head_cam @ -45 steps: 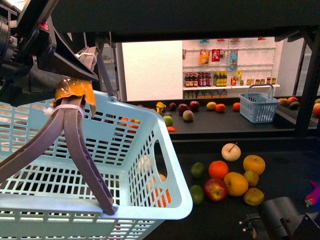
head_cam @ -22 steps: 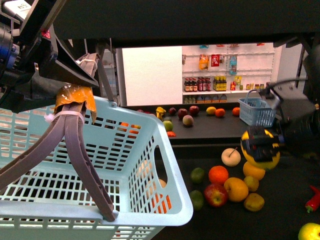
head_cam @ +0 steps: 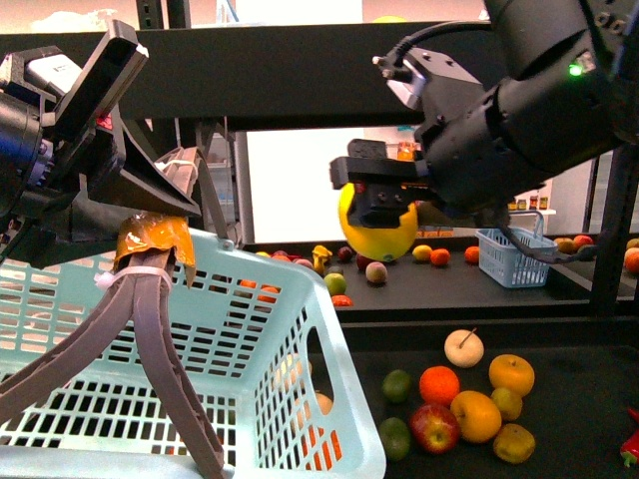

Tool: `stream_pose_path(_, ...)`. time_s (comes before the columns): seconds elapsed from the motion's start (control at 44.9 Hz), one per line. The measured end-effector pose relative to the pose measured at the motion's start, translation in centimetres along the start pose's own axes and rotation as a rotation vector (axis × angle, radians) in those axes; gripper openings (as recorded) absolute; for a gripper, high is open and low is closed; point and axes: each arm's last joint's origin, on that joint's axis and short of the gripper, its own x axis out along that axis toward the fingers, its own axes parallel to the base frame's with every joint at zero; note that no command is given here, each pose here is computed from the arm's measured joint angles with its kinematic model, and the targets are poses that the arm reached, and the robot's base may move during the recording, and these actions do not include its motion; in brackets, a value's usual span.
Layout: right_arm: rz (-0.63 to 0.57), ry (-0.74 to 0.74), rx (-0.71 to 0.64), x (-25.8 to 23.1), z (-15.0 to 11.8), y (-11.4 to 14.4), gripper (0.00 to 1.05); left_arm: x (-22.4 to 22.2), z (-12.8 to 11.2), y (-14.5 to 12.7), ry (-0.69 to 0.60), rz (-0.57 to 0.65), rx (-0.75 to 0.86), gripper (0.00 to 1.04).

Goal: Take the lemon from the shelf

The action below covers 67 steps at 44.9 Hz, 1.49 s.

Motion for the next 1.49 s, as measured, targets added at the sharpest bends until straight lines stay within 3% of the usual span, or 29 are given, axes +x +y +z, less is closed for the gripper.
stream_pose_path(0.267,0.101,0.060,-0.012,2.6,-1.7,5.0,0.62,0.0,0.0,0.0,0.000,0.000,0.000,0.19)
stream_pose_path(0.512,0.110,0.094,-0.035,4.1,-3.0,7.1,0.62,0.0,0.0,0.1,-0.006,0.009,0.002,0.19)
stream_pose_path(0.779,0.109,0.075,-0.040,4.5,-3.2,7.4,0.97,0.0,0.1,0.1,-0.011,0.019,0.007,0.19)
stream_pose_path(0.868,0.106,0.065,-0.036,4.5,-3.1,7.3,0.97,0.0,0.1,0.1,-0.010,0.018,0.005,0.19)
stream_pose_path(1.002,0.081,0.048,-0.008,4.3,-3.1,6.0,0.97,0.0,-0.1,0.2,-0.002,0.009,-0.003,0.19)
stream_pose_path(1.269,-0.058,-0.101,0.026,-1.1,-2.0,-0.1,0.97,0.0,-0.1,0.2,0.001,0.006,-0.003,0.18)
stream_pose_path(1.491,-0.181,-0.151,0.007,-4.0,-4.3,-4.8,0.97,0.0,-0.1,0.2,0.003,0.003,-0.004,0.18)
